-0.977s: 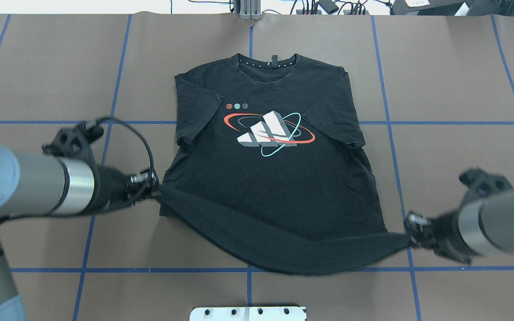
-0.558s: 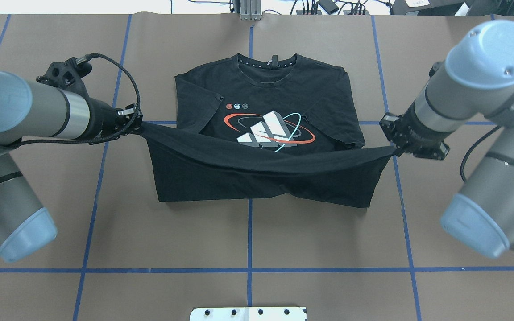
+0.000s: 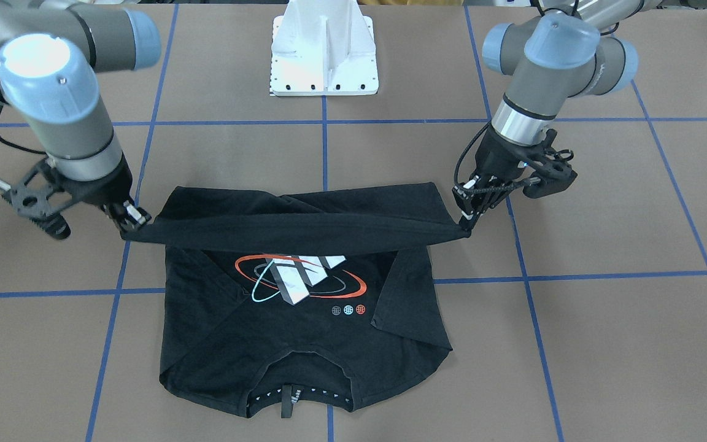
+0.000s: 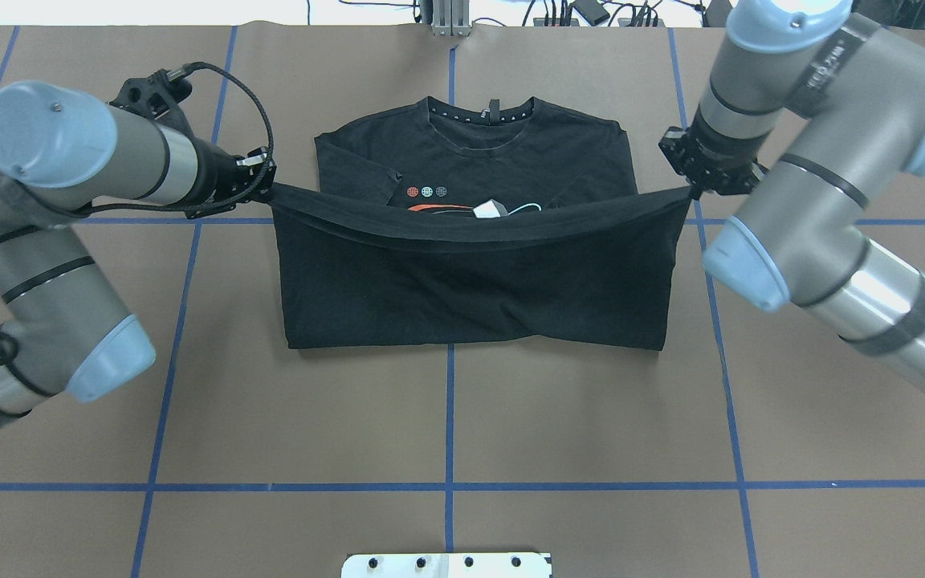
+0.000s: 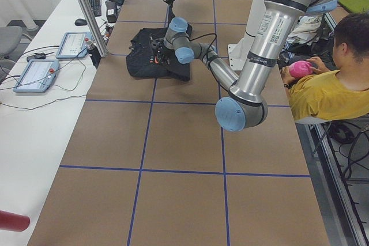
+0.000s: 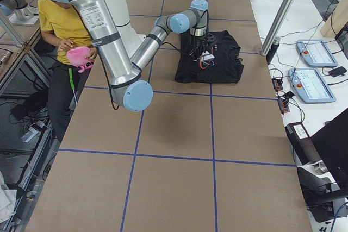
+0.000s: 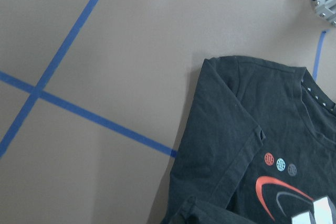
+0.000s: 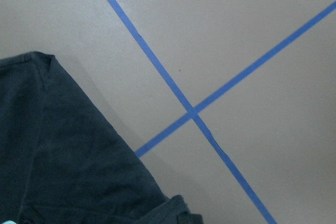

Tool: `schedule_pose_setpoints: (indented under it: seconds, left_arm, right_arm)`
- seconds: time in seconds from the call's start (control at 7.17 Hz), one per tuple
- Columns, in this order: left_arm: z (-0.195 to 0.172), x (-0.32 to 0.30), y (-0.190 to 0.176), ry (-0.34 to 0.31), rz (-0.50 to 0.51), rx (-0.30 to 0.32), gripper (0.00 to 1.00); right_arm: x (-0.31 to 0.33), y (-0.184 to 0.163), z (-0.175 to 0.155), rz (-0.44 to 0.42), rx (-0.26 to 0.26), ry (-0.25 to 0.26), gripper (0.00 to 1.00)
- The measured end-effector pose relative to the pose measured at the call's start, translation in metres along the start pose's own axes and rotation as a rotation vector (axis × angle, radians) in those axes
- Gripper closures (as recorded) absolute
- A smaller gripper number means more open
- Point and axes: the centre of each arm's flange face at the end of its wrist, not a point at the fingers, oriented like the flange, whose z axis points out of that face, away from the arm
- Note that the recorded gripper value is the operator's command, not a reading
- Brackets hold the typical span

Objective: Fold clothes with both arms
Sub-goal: 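Lift the hem with both grippers and fold it toward the collar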

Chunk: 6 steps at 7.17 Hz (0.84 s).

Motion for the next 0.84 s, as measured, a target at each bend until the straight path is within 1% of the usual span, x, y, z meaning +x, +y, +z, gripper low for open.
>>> schedule_pose_setpoints:
  seconds: [0.14, 0.28, 0.42, 0.56, 0.7, 0.84]
  left_arm:
    - [0.025, 0.002, -0.017, 0.011, -0.004, 0.014, 1.00]
    - [0.048, 0.003, -0.032, 0.020, -0.008, 0.026, 1.00]
    - [0.069, 0.002, -0.045, 0.028, -0.011, 0.043, 1.00]
    - [0.087, 0.002, -0.056, 0.035, -0.012, 0.070, 0.92]
    - [0.102, 0.002, -0.064, 0.037, -0.013, 0.090, 0.83]
    - [0.115, -0.002, -0.070, 0.041, -0.013, 0.107, 0.46]
  right_arm:
    - [-0.025, -0.028, 0.024, -0.001, 0.018, -0.013, 1.00]
    - [-0.046, -0.047, 0.042, -0.004, 0.041, -0.009, 1.00]
    - [-0.062, -0.057, 0.054, -0.009, 0.066, 0.001, 1.00]
    - [-0.076, -0.059, 0.070, -0.020, 0.091, 0.007, 1.00]
    - [-0.084, -0.057, 0.089, -0.034, 0.116, 0.010, 0.70]
    - [-0.089, -0.055, 0.102, -0.045, 0.142, 0.013, 0.01]
